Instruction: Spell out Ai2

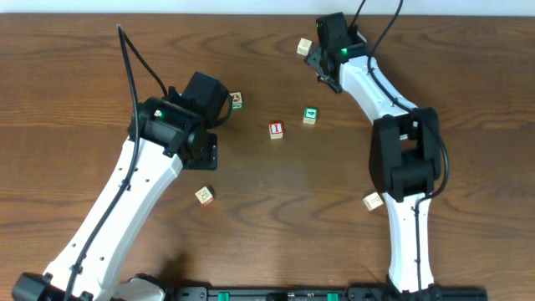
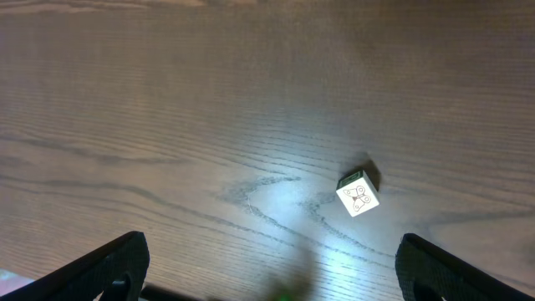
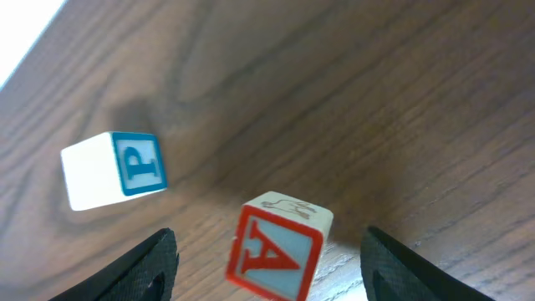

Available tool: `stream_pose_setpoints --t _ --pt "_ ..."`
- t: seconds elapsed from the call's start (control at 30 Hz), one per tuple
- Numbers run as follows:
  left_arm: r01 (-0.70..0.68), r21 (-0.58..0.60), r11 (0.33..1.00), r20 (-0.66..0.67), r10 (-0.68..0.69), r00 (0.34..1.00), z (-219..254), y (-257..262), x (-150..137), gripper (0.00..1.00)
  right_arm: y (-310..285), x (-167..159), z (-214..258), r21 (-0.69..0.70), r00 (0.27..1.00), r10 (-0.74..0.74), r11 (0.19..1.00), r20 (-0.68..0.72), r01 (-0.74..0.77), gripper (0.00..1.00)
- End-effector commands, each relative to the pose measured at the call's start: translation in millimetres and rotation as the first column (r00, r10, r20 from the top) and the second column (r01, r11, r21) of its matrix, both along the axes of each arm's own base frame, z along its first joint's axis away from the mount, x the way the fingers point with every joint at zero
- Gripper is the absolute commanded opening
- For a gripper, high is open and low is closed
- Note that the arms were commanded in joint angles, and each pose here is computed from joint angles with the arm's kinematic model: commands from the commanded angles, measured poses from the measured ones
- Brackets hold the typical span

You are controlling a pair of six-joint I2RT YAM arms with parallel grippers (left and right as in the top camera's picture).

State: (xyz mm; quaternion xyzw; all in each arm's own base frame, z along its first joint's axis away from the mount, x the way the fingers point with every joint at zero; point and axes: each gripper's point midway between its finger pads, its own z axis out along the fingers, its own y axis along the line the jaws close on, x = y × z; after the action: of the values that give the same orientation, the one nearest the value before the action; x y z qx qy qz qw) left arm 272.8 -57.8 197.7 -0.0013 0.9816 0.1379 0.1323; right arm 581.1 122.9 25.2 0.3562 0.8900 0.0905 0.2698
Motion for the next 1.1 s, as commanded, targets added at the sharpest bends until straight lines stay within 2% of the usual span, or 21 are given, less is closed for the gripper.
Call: stream_pose_setpoints --t 0.0,0.17,0.23,0.33,0.43,0.57,0.63,0.73,0.9,1.07 --pt "-0.010 0.014 1.000 0.021 0.010 1.000 5 4 1 0.95 -10 5 -1 -0.012 0.999 -0.050 0.999 0.011 0.050 0.70" --pt "-0.010 0.014 1.000 0.021 0.010 1.000 5 4 1 0.95 -12 6 -2 -0.017 0.998 -0.061 0.998 0.017 0.062 0.69" --pt "-0.010 0.014 1.000 0.021 0.010 1.000 5 4 1 0.95 -13 6 -5 -0.010 0.997 -0.073 0.997 0.012 0.073 0.65" --pt "-0.010 0.014 1.000 0.021 0.010 1.000 5 4 1 0.96 -12 5 -9 -0.005 0.997 -0.082 0.997 0.003 0.082 0.48" --pt "-0.010 0.014 1.000 0.021 0.010 1.000 5 4 1 0.95 -12 2 -14 -0.006 0.997 -0.082 0.997 -0.012 0.082 0.43" --pt "-0.010 0.013 1.000 0.021 0.010 1.000 5 4 1 0.95 -13 -1 -19 -0.010 0.996 -0.080 0.997 -0.031 0.080 0.27" --pt "-0.010 0.014 1.000 0.021 0.010 1.000 5 4 1 0.95 -12 -3 -20 -0.010 0.996 -0.077 0.997 -0.040 0.077 0.23" --pt "-0.010 0.013 1.000 0.021 0.010 1.000 5 4 1 0.95 -4 -6 -21 -0.013 0.998 -0.001 1.000 -0.057 0.000 0.23" --pt "-0.010 0.013 1.000 0.021 0.010 1.000 5 4 1 0.95 4 -18 -26 -0.089 0.989 0.104 0.989 -0.108 -0.114 0.17" --pt "-0.010 0.013 1.000 0.021 0.010 1.000 5 4 1 0.95 24 -34 -31 -0.166 0.942 0.284 0.935 -0.180 -0.314 0.16"
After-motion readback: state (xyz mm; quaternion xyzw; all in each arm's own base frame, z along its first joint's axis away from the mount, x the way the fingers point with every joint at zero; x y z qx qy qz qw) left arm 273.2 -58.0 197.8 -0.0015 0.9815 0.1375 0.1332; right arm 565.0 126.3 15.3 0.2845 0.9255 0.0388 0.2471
